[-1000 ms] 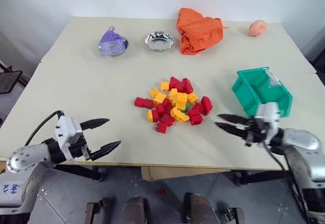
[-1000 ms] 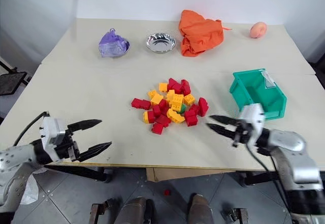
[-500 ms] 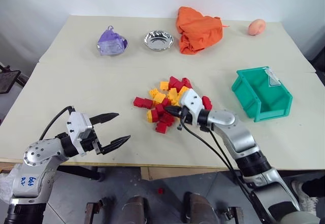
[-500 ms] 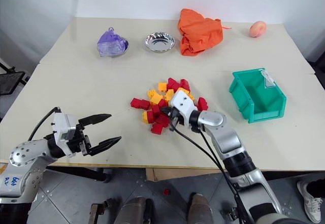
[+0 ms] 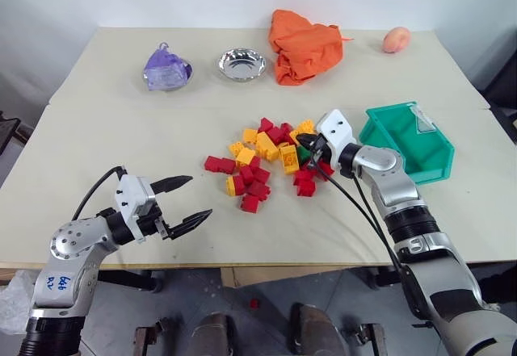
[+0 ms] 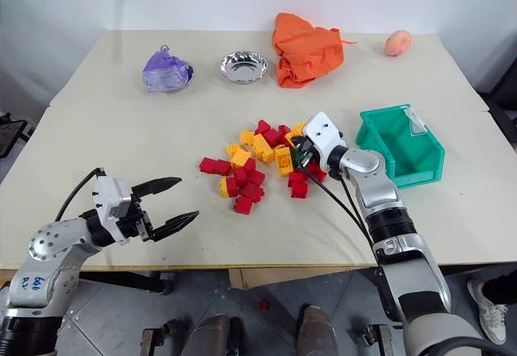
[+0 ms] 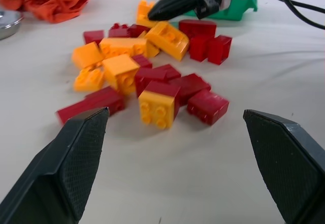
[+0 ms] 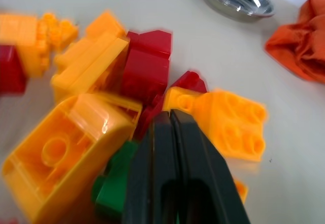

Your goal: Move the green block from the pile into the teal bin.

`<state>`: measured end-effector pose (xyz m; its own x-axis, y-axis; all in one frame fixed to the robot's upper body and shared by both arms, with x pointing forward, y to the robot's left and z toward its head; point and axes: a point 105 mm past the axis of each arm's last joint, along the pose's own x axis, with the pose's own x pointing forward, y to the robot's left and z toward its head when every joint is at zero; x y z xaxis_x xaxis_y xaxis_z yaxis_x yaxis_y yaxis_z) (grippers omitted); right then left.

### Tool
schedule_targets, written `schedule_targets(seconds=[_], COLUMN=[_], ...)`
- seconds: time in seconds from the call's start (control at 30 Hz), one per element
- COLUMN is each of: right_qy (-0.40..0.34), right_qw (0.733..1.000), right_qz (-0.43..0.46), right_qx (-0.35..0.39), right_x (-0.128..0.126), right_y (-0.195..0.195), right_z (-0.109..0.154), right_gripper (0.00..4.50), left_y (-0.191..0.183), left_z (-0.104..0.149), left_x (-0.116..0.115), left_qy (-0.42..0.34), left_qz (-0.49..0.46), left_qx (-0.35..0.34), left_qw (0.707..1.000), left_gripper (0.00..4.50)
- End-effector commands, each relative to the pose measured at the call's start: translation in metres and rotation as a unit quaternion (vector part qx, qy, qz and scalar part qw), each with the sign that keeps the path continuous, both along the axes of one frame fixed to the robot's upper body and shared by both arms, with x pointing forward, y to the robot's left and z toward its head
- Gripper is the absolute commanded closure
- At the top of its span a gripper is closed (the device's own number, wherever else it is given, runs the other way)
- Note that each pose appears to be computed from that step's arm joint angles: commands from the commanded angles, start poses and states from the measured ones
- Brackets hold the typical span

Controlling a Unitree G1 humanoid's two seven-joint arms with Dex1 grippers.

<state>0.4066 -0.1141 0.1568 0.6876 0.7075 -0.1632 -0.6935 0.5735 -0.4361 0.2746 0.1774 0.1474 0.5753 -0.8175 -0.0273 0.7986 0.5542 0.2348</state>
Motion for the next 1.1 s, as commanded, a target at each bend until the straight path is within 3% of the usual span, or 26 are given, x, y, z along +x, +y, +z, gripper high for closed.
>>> schedule_targets(seconds=[0.03,0.3,0.43,0.5,0.63,0.83,1.0,1.1], right_qy=[-0.006,0.003,-0.001,0.034,0.094,0.086,0.061,0.055], right_qw=[0.993,0.996,0.999,0.999,0.992,0.994,0.996,0.998], right_qz=[0.104,0.085,0.049,0.023,0.045,-0.010,0.001,0.017], right_qx=[-0.053,-0.031,0.009,0.028,0.067,0.061,0.068,0.040], right_x=[-0.037,-0.063,-0.075,-0.086,-0.120,-0.121,-0.091,-0.063], right_y=[0.018,-0.003,-0.046,-0.075,-0.106,-0.135,-0.100,-0.071], right_z=[-0.002,-0.005,0.011,0.008,0.003,-0.004,0.016,0.025], right_gripper=[4.47,4.47,4.47,4.47,3.60,1.69,0.05,0.01], left_y=[0.001,0.000,0.001,0.004,0.006,0.003,0.002,0.000], left_z=[0.004,0.000,0.005,0.011,0.013,0.010,0.010,0.010], left_x=[-0.003,-0.005,-0.005,-0.002,-0.002,-0.002,0.000,0.002], left_qy=[-0.013,-0.005,-0.015,-0.031,-0.036,-0.032,-0.031,-0.032], left_qz=[-0.001,-0.003,-0.007,-0.002,-0.002,-0.011,-0.011,-0.011], left_qx=[0.002,0.000,-0.008,-0.018,-0.021,-0.019,-0.017,-0.017], left_qw=[1.000,1.000,1.000,0.999,0.999,0.999,0.999,0.999], left_gripper=[0.00,0.00,0.00,0.00,0.00,0.00,0.00,0.00])
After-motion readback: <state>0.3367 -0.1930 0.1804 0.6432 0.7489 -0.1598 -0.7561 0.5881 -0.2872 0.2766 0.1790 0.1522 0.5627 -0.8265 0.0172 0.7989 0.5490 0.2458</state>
